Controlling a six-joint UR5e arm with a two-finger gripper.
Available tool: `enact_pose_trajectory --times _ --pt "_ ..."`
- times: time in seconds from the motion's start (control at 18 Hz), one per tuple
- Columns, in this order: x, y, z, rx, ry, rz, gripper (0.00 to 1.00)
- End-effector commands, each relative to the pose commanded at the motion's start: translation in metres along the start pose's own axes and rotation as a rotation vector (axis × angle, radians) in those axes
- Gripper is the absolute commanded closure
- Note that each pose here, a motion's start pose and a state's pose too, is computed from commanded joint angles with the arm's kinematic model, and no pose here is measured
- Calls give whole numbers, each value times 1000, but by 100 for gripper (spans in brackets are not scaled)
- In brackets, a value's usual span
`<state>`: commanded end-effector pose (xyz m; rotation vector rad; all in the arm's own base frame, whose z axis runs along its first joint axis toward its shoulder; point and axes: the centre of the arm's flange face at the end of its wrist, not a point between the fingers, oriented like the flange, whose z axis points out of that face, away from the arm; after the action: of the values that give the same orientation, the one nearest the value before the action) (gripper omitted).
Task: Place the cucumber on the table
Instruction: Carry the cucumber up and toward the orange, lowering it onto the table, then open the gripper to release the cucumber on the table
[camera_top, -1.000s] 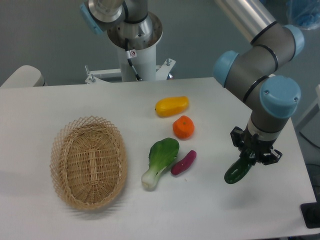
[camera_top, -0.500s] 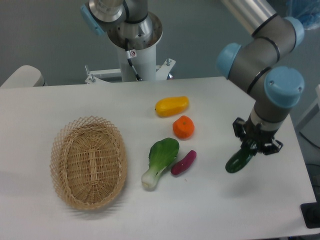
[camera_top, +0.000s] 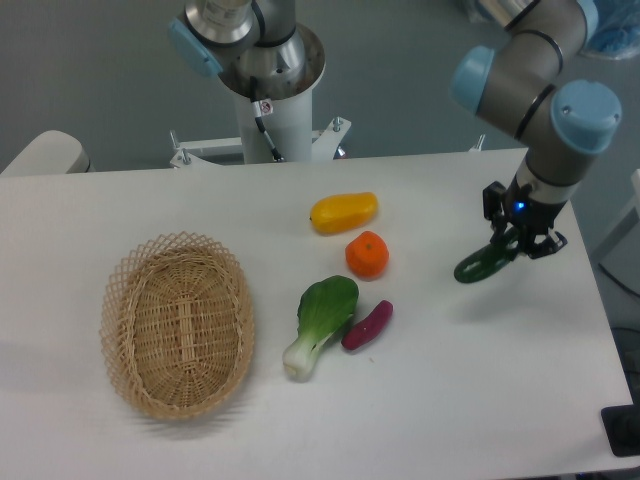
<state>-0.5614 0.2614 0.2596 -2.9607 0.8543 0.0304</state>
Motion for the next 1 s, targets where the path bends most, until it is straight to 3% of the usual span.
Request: enact_pose_trajectory --times 0.17,0.5,0.61,0.67,0.72,0.83,1.0 --pt "12 0 19 3 -26 5 65" --pt "35 -15 32 15 6 12 57" --pt "37 -16 32 16 7 12 46" --pt "39 -16 34 19 11 13 35" --pt "39 -16 34 20 13 13 18" --pt "41 -18 37 22 19 11 0" --pt "42 -19 38 26 22 7 0"
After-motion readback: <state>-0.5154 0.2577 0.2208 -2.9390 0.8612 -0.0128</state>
